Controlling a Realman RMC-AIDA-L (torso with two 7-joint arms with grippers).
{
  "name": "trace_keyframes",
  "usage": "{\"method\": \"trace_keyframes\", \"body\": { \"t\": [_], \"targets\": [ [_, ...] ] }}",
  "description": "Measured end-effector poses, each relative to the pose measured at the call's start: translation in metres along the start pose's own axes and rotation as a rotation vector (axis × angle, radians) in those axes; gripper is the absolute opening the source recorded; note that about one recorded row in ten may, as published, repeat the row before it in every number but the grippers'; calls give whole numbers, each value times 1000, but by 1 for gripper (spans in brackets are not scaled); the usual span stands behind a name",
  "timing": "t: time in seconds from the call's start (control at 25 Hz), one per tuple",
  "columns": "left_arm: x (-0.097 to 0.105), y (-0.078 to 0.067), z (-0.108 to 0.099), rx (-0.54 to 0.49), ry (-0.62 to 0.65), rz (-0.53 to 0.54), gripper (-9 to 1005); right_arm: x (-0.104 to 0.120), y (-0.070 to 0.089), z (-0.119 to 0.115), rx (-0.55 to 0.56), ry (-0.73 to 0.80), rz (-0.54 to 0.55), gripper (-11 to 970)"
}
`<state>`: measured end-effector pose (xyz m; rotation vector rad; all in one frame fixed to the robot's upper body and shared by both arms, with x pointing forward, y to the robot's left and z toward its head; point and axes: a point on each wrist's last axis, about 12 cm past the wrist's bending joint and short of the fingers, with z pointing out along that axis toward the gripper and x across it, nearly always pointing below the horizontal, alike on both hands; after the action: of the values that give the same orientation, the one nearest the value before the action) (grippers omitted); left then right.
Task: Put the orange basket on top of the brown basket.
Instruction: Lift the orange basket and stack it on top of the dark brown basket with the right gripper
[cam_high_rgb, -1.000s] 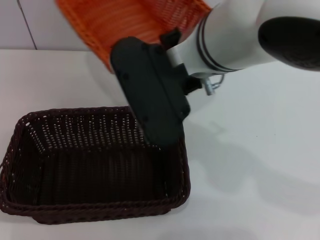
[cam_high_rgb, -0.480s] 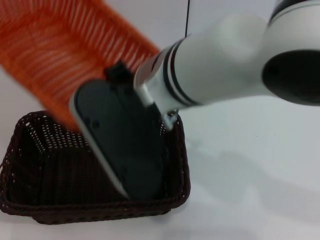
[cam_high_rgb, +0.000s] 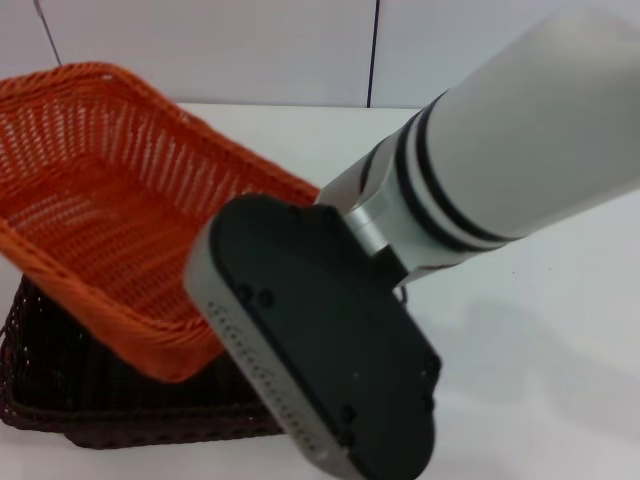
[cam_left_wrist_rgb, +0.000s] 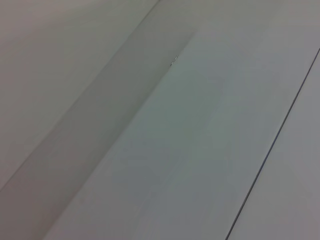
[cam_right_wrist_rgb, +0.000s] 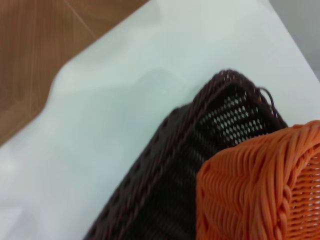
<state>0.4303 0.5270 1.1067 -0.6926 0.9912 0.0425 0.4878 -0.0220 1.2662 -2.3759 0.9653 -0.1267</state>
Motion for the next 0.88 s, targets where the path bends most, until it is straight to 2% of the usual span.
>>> {"method": "trace_keyframes", "body": {
  "t": [0.12, 0.28, 0.56, 0.76, 0.88],
  "targets": [
    [2, -2, 1, -1, -6, -10, 828, 5, 1, -1, -3, 38, -23, 127],
    [6, -5, 2, -10, -17, -33, 828, 2, 4, -6, -9, 83, -114, 126],
    [13, -6, -2, -33, -19, -66, 828, 6, 8, -10, 9, 69, -199, 126],
    [16, -3, -7, -73, -41, -109, 828, 8, 18, -10, 6, 52, -297, 126],
    [17, -6, -12, -66, -77, -135, 828, 17, 25, -13, 24, 29, -376, 126]
  ]
}}
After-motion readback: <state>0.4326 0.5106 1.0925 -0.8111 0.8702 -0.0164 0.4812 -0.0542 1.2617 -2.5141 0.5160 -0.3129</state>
